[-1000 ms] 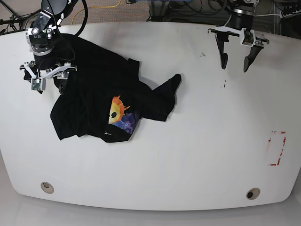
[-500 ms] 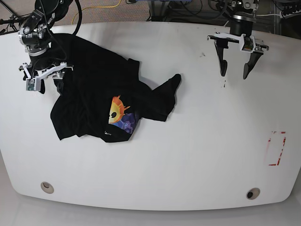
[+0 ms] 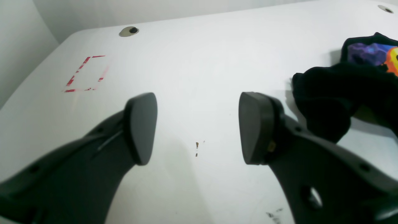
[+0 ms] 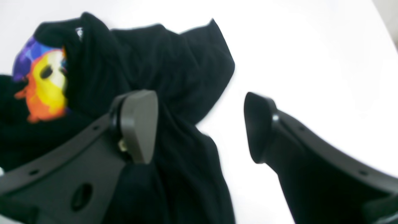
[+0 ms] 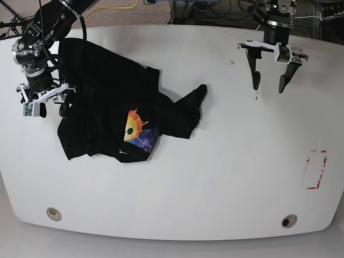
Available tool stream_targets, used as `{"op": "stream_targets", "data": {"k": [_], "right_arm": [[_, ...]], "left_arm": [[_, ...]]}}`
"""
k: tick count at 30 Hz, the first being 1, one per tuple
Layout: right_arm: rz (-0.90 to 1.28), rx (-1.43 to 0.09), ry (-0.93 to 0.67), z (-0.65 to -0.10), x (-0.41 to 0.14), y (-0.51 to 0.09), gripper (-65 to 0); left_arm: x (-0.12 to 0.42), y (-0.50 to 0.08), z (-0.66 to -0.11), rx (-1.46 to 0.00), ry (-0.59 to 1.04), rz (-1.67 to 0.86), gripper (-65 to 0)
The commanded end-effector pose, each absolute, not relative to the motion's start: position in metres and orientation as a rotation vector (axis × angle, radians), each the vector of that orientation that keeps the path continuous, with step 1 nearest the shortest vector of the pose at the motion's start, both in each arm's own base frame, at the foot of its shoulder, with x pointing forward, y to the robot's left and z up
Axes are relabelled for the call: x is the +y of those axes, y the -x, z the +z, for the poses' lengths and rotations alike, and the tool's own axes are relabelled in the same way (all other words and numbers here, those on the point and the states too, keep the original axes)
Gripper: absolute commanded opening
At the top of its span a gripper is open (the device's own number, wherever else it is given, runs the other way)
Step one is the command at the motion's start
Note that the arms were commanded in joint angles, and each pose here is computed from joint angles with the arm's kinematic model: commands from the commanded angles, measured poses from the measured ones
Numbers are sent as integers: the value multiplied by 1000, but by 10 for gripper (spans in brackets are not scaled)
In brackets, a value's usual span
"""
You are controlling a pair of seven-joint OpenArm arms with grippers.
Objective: Fold the T-shirt properly
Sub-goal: 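Grasp the black T-shirt fabric with the right gripper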
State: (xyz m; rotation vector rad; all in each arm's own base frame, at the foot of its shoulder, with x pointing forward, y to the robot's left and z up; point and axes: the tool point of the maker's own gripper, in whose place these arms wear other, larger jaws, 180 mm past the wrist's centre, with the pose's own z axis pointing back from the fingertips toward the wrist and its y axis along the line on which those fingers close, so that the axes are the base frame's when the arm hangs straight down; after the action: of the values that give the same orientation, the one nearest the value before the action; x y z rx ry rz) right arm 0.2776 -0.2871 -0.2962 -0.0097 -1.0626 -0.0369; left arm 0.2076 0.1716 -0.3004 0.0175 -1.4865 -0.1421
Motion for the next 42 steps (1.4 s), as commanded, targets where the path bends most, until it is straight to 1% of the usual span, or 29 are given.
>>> {"op": "stream_targets", "data": {"k": [1,3,9,27,42], "right_arm": [[-48,-1082,14,-293,-294,-285,-234],[-101,-1039,-26,-314,-299,-286,-232],[-149,-1017,-73,-329,-302,-291,-231],[-185,-943,-158,-373,-296,-289,-236],[-248,-965,-186,-389,-312,-298,-237]], "left_arm": [[171,-208,-289,-1526,-20,-149,-258],[172,-207,-291,-1515,-25,-147,-246],[172,-206,-293,-1501,-24,-145,-240],[176,-208,-286,-1525,-38,-143,-240],[174,-209,-288,-1516,-31,-143,-237]]}}
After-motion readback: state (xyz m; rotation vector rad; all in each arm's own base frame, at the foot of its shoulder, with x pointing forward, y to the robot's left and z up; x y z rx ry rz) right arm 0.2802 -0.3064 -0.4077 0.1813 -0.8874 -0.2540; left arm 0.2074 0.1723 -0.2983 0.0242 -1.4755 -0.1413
